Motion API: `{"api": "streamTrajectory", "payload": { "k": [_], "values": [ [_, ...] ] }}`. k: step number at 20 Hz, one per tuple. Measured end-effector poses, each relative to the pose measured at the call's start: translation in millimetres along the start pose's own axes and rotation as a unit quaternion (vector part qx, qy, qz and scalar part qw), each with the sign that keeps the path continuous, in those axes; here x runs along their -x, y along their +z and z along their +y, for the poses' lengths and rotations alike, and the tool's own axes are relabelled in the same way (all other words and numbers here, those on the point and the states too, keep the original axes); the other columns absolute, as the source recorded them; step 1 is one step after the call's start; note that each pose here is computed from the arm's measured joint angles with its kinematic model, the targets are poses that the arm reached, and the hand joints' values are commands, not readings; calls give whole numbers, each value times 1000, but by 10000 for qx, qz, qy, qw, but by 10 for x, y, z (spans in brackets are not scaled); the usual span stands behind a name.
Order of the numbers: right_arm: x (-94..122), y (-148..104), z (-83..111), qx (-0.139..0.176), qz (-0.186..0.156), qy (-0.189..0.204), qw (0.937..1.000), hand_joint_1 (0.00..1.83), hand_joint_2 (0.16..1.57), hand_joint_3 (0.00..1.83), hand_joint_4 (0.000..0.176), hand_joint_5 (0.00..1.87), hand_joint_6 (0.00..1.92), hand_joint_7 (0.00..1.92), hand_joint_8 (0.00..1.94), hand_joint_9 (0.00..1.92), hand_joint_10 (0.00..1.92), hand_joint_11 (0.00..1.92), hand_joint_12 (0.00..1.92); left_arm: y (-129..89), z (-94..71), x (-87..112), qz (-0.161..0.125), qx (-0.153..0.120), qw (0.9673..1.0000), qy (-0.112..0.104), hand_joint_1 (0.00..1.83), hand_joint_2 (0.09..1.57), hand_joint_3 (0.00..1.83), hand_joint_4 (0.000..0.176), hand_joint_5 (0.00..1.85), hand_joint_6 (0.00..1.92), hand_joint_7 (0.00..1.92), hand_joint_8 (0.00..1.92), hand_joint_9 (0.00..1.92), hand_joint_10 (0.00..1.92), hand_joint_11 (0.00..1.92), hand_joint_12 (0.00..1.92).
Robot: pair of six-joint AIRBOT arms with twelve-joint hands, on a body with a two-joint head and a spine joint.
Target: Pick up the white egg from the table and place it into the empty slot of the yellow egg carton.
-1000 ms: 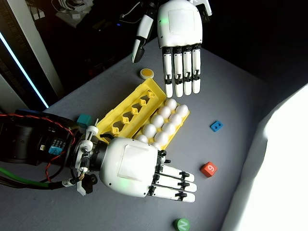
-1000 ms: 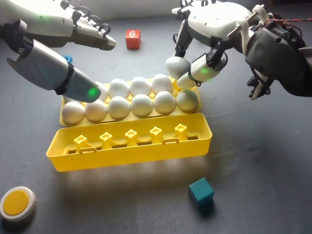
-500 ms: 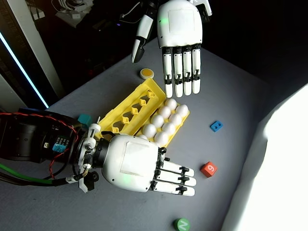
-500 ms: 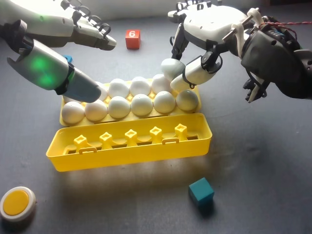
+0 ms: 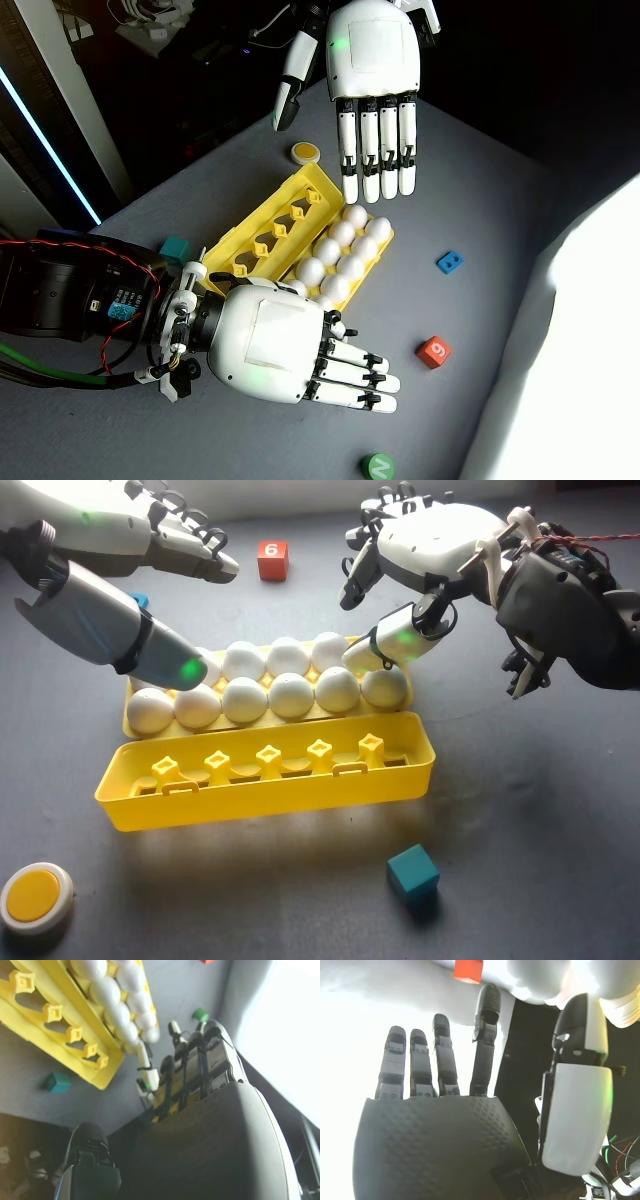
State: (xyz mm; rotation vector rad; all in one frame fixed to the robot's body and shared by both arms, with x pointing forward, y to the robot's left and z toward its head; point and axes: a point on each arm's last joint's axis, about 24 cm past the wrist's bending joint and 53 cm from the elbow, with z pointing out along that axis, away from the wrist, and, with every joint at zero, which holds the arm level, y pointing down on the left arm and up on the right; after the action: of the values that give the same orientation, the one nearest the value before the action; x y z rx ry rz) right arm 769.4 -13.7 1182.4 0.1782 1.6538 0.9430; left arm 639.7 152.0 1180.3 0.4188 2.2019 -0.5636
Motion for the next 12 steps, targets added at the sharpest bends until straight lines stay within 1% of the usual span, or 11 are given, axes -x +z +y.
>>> {"api": "streamTrajectory", "payload": {
  "k": [1, 2, 3, 4, 6, 7, 8, 9, 11, 12],
  "values": [
    [1, 0, 0, 0, -2, 0, 10000, 727, 859, 6, 148, 853, 0, 265, 5, 0, 0, 0, 0, 0, -1, 0, 0, -1, 10000, -2, 0, 1144, 0, 0, 78, 0, 67, 0, 50, 0, 0, 120],
    [0, 0, 0, 1, 0, -2, 10000, 732, 856, 4, 144, 850, 0, 261, 2, 0, 0, 0, 0, 0, -1, 0, 0, -1, 10000, -2, 0, 1143, 0, 0, 55, 1, 44, 2, 27, 1, 0, 59],
    [-2, 0, 0, 0, 4, 0, 10000, 713, 862, 6, 149, 840, 0, 234, 0, 0, 0, 0, 0, 0, 1, 0, 0, 0, 10000, -3, 0, 1146, 1, 0, 56, 3, 45, 5, 26, 2, 0, 48],
    [-4, 0, 0, 0, 8, -2, 10000, 717, 860, 5, 139, 843, 2, 226, 0, 0, 0, 0, 0, 0, 3, 1, -1, 2, 10000, -4, 0, 1149, 0, 0, 61, 1, 52, 1, 34, 1, 0, 87],
    [19, -10, -25, -20, 5, -8, 10000, 703, 866, 6, 139, 840, 1, 237, 5, 0, 0, 0, 0, 0, 3, 1, -1, 2, 10000, -4, 0, 1149, 0, 0, 56, 0, 55, 0, 37, 2, 0, 97],
    [64, -40, -51, -35, -4, -28, 10000, 699, 865, 6, 139, 837, 0, 230, 1, 0, 0, 0, 0, 0, 3, 1, -1, 2, 10000, -4, 0, 1151, 1, 0, 53, 0, 42, 2, 20, 4, 0, 52],
    [109, -69, -62, -39, -14, -32, 10000, 690, 858, 2, 143, 828, 0, 253, 10, 0, 0, 0, 0, 0, 4, -2, 5, 3, 10000, -4, 0, 1153, 1, 0, 74, 8, 59, 9, 35, 11, 12, 52],
    [189, -123, -69, -40, -35, -19, 10000, 691, 845, 0, 146, 834, 3, 233, 2, 0, 0, 0, 0, 3, 10, -9, 11, 10, 10000, -2, 0, 1151, 0, 0, 55, 3, 38, 5, 16, 2, 2, 12],
    [370, -235, -82, -40, -130, -7, 9999, 715, 830, 0, 136, 856, 12, 232, 6, 0, 0, 0, 0, 6, 11, -24, 35, 14, 10000, 0, 0, 1148, 0, 0, 64, 7, 46, 8, 22, 4, 12, 8],
    [491, -328, -101, -49, -196, -8, 9998, 720, 827, 0, 135, 859, 13, 235, 7, 0, 0, 0, 0, 6, 11, -30, 49, 14, 10000, -2, 0, 1147, 0, 0, 66, 8, 47, 8, 23, 5, 14, 9]
  ]
}}
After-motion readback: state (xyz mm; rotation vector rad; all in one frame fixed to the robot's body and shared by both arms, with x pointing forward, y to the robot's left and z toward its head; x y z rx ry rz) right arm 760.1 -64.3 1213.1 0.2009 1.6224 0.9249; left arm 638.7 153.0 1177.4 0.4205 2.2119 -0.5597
